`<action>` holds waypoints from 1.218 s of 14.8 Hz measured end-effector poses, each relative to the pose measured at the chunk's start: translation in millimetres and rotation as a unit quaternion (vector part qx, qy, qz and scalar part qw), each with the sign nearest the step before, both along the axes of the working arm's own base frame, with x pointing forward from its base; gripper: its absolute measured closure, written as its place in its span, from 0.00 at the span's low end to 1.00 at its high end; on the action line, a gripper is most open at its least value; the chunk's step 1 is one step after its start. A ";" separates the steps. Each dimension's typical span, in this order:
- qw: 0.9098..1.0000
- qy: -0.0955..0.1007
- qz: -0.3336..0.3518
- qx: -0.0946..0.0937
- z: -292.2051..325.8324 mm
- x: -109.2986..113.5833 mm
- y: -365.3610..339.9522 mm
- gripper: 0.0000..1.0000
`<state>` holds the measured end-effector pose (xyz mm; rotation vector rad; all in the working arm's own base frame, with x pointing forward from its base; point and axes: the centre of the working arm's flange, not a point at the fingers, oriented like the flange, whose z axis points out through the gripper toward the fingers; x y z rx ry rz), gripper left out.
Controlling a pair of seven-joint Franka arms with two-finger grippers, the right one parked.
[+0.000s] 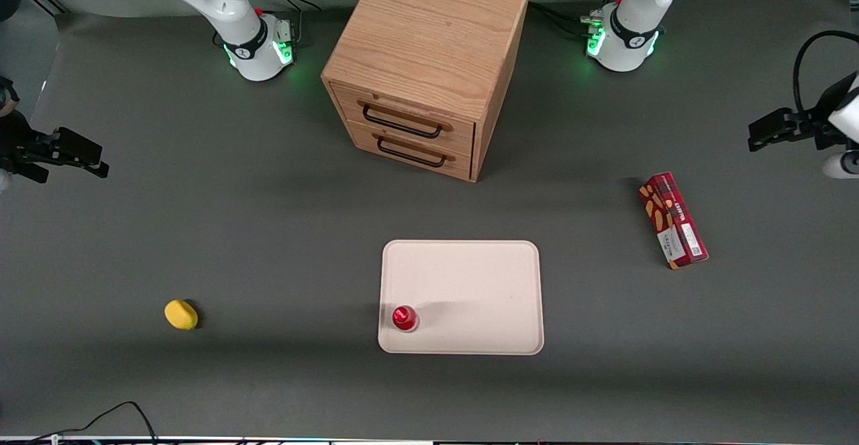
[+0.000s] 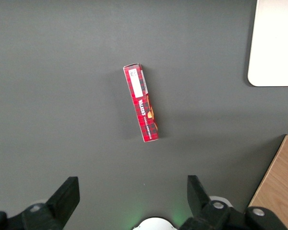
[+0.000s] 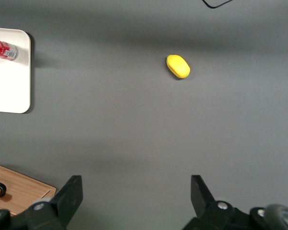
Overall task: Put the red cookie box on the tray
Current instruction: 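Move the open left gripper down over the red plaid cookie box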
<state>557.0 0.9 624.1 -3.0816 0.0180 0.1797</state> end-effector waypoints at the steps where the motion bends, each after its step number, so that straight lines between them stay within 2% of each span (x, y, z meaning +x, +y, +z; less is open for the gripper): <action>1: 1.000 0.001 -0.004 -0.001 0.2 0.5 3.4 0.00; 5: 1.000 0.007 -0.017 -0.008 -0.4 1.7 4.5 0.00; 9: 0.999 0.045 -0.020 -0.011 -24.2 3.4 5.0 0.00; 12: 0.998 0.066 -0.021 -0.012 -79.8 12.9 6.0 0.00; 14: 0.998 0.060 -0.022 -0.013 -125.2 19.0 7.2 0.00; 18: 0.999 0.030 -0.021 -0.015 -213.9 16.1 12.5 0.00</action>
